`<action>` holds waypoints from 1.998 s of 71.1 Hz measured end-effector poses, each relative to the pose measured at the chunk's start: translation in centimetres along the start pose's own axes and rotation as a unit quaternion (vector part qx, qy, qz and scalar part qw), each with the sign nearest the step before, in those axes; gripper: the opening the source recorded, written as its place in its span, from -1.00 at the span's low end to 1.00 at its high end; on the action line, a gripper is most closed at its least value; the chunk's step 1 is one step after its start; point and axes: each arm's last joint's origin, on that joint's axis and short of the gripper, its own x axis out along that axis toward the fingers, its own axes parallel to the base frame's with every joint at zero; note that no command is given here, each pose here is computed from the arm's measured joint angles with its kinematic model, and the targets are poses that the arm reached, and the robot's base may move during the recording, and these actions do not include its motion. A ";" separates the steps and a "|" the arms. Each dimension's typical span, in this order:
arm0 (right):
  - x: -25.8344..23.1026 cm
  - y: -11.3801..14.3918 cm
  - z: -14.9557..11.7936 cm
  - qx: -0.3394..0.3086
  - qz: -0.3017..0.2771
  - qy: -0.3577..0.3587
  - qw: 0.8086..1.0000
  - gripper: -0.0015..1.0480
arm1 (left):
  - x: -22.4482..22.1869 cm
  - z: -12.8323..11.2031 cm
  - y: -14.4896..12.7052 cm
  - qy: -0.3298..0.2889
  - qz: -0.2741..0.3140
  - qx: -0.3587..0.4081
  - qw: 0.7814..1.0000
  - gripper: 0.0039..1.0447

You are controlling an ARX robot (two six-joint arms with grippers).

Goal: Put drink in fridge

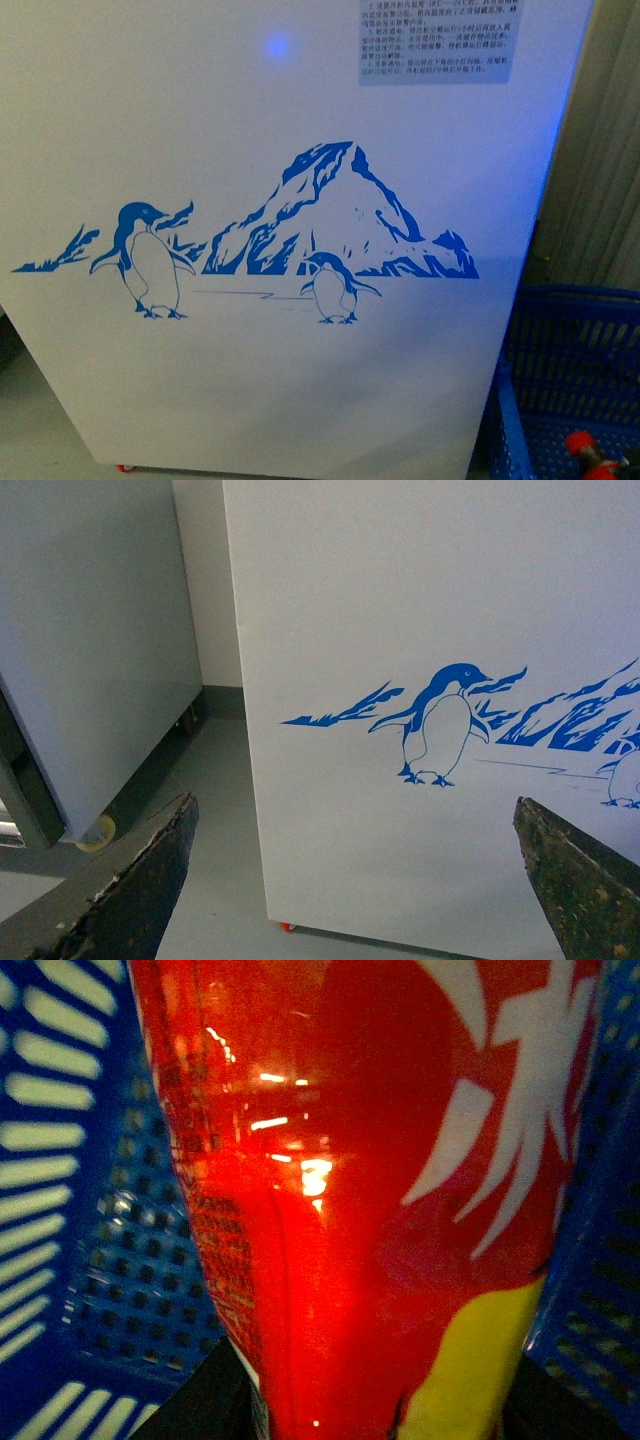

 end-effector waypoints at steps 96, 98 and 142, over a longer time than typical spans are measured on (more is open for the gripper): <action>-42.8 3.6 0.6 0.193 -0.029 -0.533 0.823 -0.25 | 0.0 0.0 0.0 0.000 0.000 0.000 1.000 0.85; -42.8 3.5 0.6 0.196 -0.033 -0.537 0.820 -0.25 | 0.0 0.0 0.0 0.000 0.000 0.000 1.000 0.85; -41.9 2.8 0.0 0.204 -0.058 -0.547 0.809 -0.26 | 0.0 0.0 0.0 0.000 0.000 0.000 1.000 0.85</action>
